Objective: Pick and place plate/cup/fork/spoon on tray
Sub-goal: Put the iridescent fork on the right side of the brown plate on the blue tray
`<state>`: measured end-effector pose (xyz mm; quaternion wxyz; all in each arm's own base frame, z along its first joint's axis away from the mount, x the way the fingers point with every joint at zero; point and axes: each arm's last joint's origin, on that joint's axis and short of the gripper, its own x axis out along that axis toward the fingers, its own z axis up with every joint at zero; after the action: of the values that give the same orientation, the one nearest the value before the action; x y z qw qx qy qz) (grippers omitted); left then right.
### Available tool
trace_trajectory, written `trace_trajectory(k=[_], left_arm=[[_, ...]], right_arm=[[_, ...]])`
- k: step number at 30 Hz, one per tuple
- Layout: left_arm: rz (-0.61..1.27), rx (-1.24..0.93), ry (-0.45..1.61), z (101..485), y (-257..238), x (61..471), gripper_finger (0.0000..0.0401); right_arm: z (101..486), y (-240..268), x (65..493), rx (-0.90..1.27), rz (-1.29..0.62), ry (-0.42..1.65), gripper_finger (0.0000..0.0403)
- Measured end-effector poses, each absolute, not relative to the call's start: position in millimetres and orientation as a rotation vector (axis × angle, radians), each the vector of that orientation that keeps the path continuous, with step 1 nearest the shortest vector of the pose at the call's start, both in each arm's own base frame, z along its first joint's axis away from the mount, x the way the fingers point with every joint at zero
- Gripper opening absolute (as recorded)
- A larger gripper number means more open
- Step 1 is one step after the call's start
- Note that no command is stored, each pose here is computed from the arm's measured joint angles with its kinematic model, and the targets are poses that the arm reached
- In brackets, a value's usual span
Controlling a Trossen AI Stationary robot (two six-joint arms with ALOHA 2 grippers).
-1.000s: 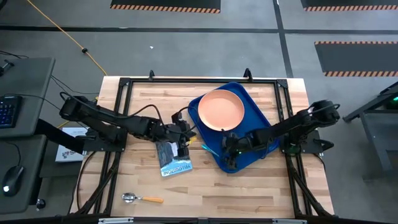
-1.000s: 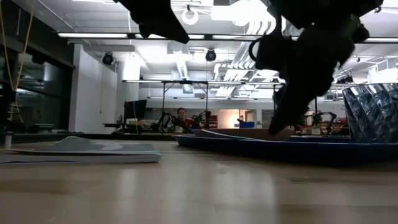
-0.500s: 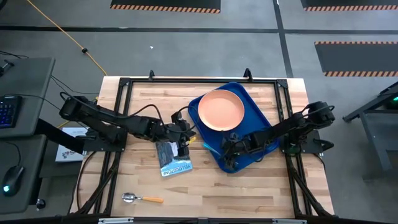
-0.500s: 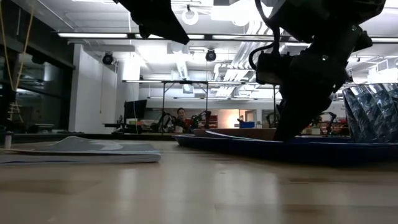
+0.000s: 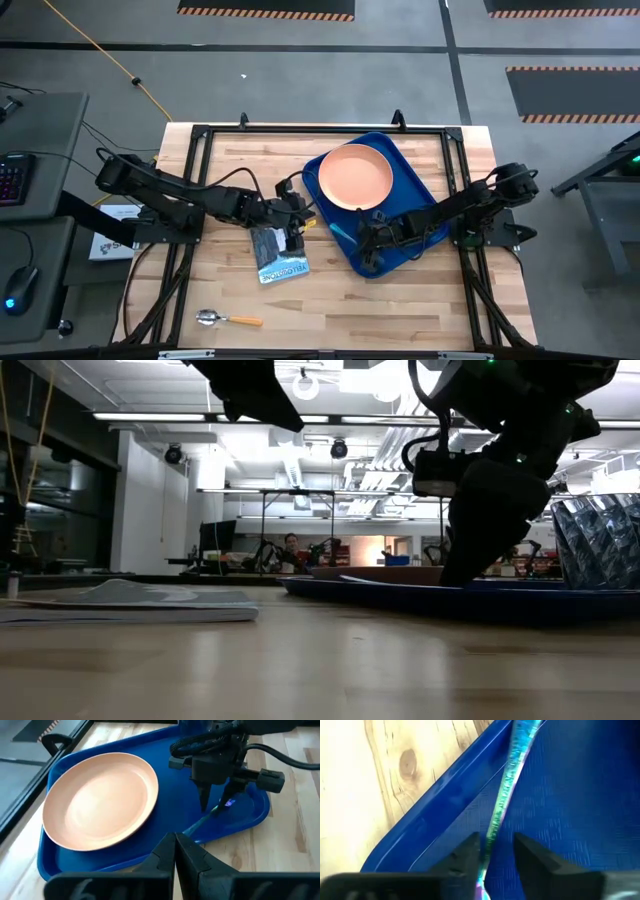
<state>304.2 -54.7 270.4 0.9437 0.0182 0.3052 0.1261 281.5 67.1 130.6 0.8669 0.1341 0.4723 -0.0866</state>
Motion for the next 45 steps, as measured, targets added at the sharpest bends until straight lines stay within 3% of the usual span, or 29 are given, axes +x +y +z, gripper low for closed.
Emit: trace_trajectory(k=[6, 14, 21, 32, 40, 45], left_arm=[[0.272, 0.065, 0.597, 277.6, -53.1, 300.2, 0.0], [0.358, 0.097, 0.572, 281.6, -51.1, 297.4, 0.0], [0.388, 0.113, 0.566, 282.1, -47.6, 297.9, 0.0], [0.432, 0.096, 0.512, 284.6, -42.7, 303.1, 0.0], [0.47, 0.066, 0.149, 265.1, -9.1, 311.0, 0.0006], [0.326, -0.07, -0.041, 252.2, 12.4, 298.5, 0.004]], right_arm=[[131.8, 67.0, 283.3, 0.251, -0.166, 0.966, 0.0011], [146.3, 67.8, 283.5, 0.203, -0.095, 0.907, 0.0005], [200.6, 63.3, 269.9, 0.136, -0.055, 0.729, 0.0003], [236.7, 41.5, 252.6, -0.04, -0.443, 0.513, 0.0001], [252.1, 20.8, 262.4, -0.132, -0.555, 0.377, 0.0001], [258.1, 16.9, 266.1, -0.113, -0.52, 0.319, 0.0001]])
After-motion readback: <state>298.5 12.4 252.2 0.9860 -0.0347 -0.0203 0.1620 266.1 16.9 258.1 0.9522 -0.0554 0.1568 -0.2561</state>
